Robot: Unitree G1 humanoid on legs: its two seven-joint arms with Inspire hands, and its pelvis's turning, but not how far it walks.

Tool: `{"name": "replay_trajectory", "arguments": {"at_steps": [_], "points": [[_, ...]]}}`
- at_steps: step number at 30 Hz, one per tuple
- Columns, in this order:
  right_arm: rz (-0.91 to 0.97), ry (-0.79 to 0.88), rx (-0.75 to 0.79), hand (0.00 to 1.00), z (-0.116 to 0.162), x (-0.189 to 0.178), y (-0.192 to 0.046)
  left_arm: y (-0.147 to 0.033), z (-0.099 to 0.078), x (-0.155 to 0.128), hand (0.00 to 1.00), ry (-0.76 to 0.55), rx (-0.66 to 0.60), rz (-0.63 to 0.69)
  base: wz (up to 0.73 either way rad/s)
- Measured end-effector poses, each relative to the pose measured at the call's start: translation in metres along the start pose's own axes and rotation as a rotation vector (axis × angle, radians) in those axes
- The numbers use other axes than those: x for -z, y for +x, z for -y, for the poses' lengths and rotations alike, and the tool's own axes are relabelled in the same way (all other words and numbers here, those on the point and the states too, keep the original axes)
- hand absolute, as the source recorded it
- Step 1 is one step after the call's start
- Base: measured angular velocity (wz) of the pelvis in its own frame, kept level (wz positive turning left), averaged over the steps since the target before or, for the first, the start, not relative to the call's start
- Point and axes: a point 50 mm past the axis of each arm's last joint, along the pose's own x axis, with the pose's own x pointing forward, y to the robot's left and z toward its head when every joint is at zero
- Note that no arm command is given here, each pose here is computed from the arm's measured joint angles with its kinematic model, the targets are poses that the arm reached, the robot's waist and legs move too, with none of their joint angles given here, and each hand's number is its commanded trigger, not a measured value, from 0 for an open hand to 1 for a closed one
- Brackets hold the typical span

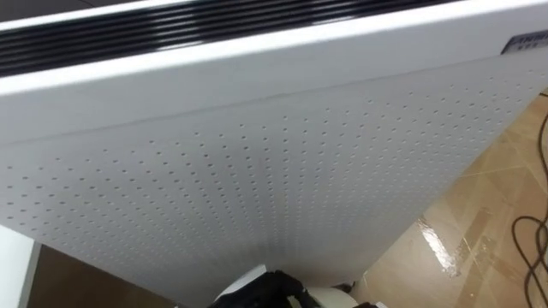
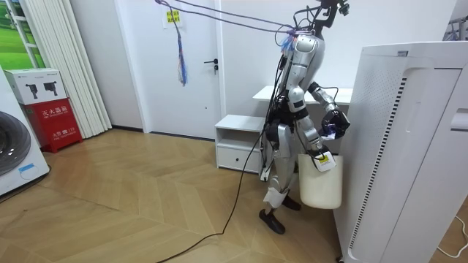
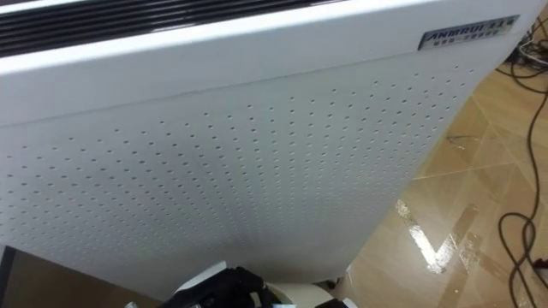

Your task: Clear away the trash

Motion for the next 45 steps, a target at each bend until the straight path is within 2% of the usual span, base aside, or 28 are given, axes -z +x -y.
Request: {"name": "replay_trajectory", "arguments": {"at_steps": [13, 24, 28, 35, 45], "points": [[0.005, -0.004, 0.002, 1.00, 0.002, 0.000, -0.001, 0.001, -0.001, -0.001, 0.00, 0.007, 0.001, -0.001, 0.00], [-0.010, 0.010, 0.014, 1.00, 0.007, 0.007, -0.004, -0.002, 0.004, 0.016, 0.00, -0.023, 0.021, -0.065, 0.06], [-0.018, 0.012, 0.008, 1.00, 0.010, 0.010, -0.006, -0.006, 0.008, 0.031, 0.00, -0.055, 0.047, -0.126, -0.02], [-0.018, 0.030, -0.013, 1.00, 0.014, 0.010, -0.007, -0.012, 0.014, 0.039, 0.00, -0.076, 0.116, -0.166, -0.01], [-0.066, 0.047, -0.010, 1.00, 0.022, 0.022, -0.013, -0.030, 0.019, 0.061, 0.00, -0.158, 0.176, -0.278, 0.02]]}}
